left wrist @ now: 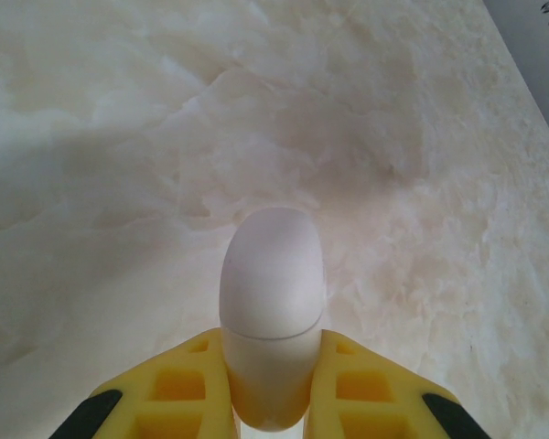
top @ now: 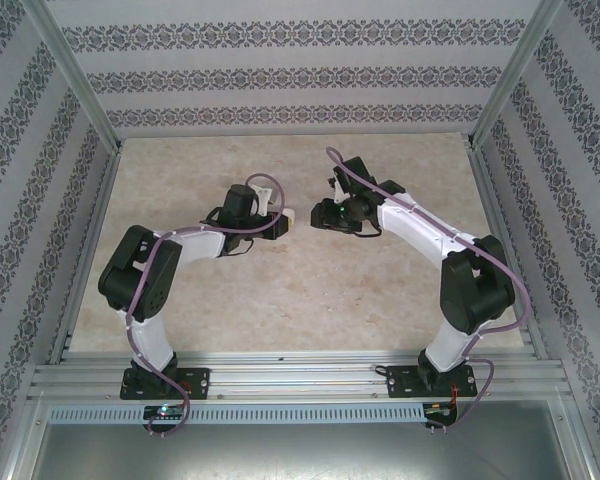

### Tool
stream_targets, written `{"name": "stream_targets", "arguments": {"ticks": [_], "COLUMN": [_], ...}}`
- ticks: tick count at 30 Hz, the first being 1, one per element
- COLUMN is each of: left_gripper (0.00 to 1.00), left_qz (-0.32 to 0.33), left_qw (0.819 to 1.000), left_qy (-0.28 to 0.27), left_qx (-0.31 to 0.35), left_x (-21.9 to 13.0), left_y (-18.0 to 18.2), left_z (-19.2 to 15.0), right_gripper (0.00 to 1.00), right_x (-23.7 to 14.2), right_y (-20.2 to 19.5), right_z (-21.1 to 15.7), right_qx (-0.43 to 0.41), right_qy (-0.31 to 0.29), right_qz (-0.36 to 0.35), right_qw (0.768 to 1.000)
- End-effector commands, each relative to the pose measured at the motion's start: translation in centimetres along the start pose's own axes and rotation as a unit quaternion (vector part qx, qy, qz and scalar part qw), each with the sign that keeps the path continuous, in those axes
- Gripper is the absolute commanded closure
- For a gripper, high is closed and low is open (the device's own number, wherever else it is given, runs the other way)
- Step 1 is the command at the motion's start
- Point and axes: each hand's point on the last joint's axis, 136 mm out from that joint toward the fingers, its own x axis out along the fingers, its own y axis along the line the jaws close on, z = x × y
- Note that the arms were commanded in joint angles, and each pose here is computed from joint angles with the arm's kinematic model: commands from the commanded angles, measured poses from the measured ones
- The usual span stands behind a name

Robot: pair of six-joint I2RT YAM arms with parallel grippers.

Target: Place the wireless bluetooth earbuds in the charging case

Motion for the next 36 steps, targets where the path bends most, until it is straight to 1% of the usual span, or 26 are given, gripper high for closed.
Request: {"name": "stream_targets", "arguments": {"ticks": [1,6,8,11,16,22,25,27,29,31,34,36], "left_gripper": [0.92,0.90,0.82,0.78,0.67,0.60,0.57,0.55,0.52,0.50,0.44,0.39], "left_qz": [-0.012,-0.025,-0.015,0.004,0.032,0.039,0.044,0.046,0.052,0.064,0.106,0.140], "left_qw": [1.000,1.000,1.000,1.000,0.999,0.998,0.997,0.996,0.994,0.991,0.984,0.978], "left_qy": [0.005,0.008,0.009,0.007,0.009,-0.001,-0.007,-0.014,-0.024,-0.034,-0.046,-0.054], "left_qx": [-0.005,-0.011,-0.009,0.009,0.035,0.056,0.069,0.080,0.095,0.113,0.134,0.142], "left_x": [0.9,2.4,2.8,2.8,2.2,1.0,0.2,-0.4,-1.4,-2.5,-4.8,-6.9], "left_y": [-0.5,-0.1,0.5,1.1,1.7,1.2,0.9,0.4,0.1,-0.1,0.6,1.5], "left_z": [0.4,-0.3,-0.5,-0.8,-0.6,0.3,0.8,1.5,2.4,3.2,4.5,5.6], "right_gripper": [0.52,0.51,0.50,0.50,0.47,0.44,0.40,0.35,0.29,0.25,0.21,0.19], "right_x": [-1.2,-2.5,-3.4,-4.9,-7.8,-12.1,-13.8,-14.5,-15.5,-16.6,-18.5,-20.0], "right_y": [-1.0,-1.9,-2.4,-3.2,-4.4,-5.7,-7.0,-7.9,-9.7,-11.4,-14.1,-16.1], "right_z": [0.5,0.1,-0.1,-0.1,0.2,0.9,0.7,0.4,0.1,-0.2,-0.8,-1.4], "right_qx": [-0.004,-0.006,-0.008,-0.008,-0.011,-0.012,-0.005,0.002,0.025,0.052,0.103,0.140], "right_qy": [-0.026,-0.039,-0.053,-0.074,-0.135,-0.222,-0.251,-0.263,-0.285,-0.312,-0.355,-0.385], "right_qz": [-0.019,-0.037,-0.048,-0.062,-0.082,-0.106,-0.125,-0.129,-0.141,-0.147,-0.155,-0.166], "right_qw": [0.999,0.999,0.997,0.995,0.987,0.969,0.960,0.956,0.948,0.937,0.916,0.897]}}
